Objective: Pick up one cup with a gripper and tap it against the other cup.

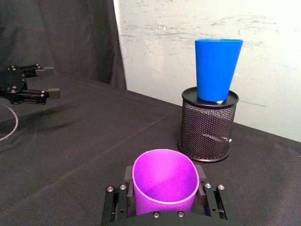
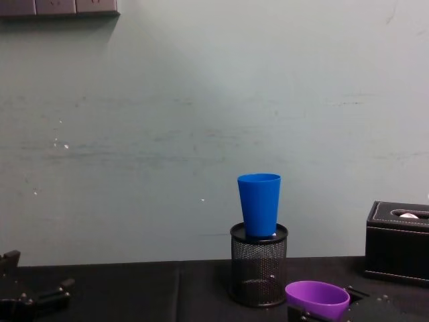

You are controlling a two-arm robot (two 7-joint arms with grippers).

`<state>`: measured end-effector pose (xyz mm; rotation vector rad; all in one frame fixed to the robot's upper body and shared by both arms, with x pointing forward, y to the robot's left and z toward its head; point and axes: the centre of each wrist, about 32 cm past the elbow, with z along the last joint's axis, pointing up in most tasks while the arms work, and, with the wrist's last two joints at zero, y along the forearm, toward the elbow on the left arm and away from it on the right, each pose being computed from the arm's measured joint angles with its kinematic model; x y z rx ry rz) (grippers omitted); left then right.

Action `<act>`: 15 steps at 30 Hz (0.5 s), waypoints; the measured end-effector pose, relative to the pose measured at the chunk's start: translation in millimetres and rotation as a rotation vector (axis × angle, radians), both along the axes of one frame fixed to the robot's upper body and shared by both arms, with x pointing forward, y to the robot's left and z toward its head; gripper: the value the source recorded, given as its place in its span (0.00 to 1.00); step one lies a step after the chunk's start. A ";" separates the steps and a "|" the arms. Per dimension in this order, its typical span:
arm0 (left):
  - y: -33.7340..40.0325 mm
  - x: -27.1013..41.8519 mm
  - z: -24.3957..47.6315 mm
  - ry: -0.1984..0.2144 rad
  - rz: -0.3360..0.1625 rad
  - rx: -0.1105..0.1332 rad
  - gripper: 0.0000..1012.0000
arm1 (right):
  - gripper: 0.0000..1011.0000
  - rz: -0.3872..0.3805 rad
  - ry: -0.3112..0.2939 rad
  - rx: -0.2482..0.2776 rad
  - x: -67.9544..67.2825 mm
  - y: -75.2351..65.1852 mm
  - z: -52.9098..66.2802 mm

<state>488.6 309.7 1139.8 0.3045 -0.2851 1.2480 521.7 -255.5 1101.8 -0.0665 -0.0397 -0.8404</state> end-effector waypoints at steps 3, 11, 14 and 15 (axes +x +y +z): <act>0.0 0.0 0.0 0.000 0.000 0.000 1.00 | 0.73 0.000 0.000 0.000 0.0 0.0 0.0; 0.0 0.0 0.0 0.000 0.000 0.000 1.00 | 0.73 0.000 0.000 0.000 0.0 0.0 0.0; 0.0 0.0 0.0 0.000 0.000 0.000 1.00 | 0.73 0.000 0.000 0.000 0.0 0.0 0.0; 0.0 0.0 0.0 0.000 0.000 0.000 1.00 | 0.73 0.000 0.000 0.000 0.0 0.0 0.0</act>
